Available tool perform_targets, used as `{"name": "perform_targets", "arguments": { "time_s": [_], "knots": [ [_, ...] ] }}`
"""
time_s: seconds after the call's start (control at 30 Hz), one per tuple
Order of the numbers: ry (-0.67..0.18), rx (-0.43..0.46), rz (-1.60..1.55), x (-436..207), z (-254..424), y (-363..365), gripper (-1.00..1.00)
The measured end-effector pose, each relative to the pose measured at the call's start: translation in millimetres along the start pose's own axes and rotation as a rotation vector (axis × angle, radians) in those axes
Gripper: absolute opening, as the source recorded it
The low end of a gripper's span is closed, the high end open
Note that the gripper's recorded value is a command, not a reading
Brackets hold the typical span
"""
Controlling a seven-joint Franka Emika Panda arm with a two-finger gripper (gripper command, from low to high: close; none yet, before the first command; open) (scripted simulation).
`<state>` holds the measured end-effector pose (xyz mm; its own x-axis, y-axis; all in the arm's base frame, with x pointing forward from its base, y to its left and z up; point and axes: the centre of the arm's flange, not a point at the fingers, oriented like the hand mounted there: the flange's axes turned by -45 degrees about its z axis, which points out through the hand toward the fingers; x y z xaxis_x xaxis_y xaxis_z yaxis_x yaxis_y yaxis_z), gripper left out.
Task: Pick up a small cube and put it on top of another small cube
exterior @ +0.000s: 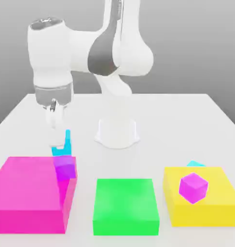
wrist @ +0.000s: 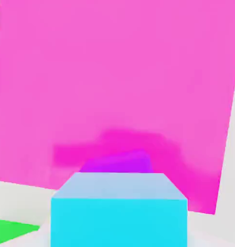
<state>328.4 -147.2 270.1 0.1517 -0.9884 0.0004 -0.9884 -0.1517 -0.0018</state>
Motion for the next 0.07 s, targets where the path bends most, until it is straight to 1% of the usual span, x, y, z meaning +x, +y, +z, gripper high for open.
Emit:
{"name": "perform_targets", "arguments": {
  "time_s": [0.07],
  "knots": [
    [0.000, 0.000, 0.000, 0.0, 0.0, 0.0, 1.00]
  ]
}}
